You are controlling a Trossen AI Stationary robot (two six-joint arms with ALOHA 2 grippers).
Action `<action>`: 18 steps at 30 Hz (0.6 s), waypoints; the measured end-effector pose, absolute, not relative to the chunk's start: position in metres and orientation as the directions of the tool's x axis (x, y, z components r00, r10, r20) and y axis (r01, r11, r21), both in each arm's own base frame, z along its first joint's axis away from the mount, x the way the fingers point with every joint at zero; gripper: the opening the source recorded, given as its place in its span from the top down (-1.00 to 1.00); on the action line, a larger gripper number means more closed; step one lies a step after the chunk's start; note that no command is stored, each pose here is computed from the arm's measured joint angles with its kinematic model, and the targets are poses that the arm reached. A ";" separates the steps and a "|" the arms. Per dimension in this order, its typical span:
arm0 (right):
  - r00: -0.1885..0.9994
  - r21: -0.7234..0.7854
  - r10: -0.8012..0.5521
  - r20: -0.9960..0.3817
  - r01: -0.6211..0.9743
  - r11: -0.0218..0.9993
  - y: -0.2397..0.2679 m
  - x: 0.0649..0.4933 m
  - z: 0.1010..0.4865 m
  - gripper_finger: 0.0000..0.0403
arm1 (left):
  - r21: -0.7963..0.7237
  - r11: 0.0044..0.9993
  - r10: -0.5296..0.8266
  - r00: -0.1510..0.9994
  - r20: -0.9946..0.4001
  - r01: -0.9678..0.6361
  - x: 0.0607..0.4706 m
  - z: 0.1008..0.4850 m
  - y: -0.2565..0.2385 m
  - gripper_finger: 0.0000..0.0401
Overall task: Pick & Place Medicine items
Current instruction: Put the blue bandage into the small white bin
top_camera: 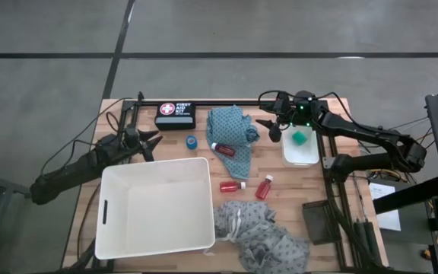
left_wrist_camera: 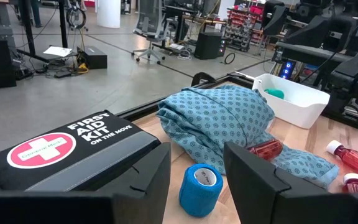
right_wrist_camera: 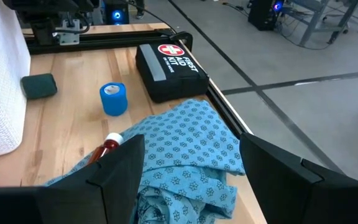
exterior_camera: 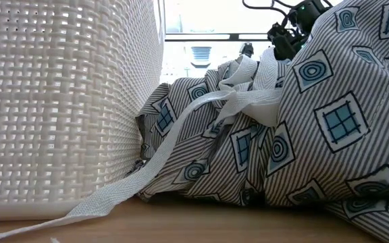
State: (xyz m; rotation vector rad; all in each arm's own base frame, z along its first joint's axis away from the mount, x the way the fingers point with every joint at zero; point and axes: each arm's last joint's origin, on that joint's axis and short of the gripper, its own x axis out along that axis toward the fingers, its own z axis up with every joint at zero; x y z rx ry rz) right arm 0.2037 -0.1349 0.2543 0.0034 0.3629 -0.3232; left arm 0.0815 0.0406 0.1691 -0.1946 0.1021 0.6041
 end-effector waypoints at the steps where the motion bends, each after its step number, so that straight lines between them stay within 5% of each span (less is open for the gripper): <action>1: 0.884 -0.054 -0.310 -0.349 0.311 0.949 -0.135 0.204 0.254 -0.29 | -0.152 0.805 0.554 0.819 -0.152 -0.573 0.081 0.169 0.041 0.24; 18: 0.884 -0.054 -0.310 -0.350 0.311 0.949 -0.135 0.204 0.254 -0.29 | -0.091 0.823 0.551 0.828 -0.105 -0.560 0.081 0.176 0.040 0.24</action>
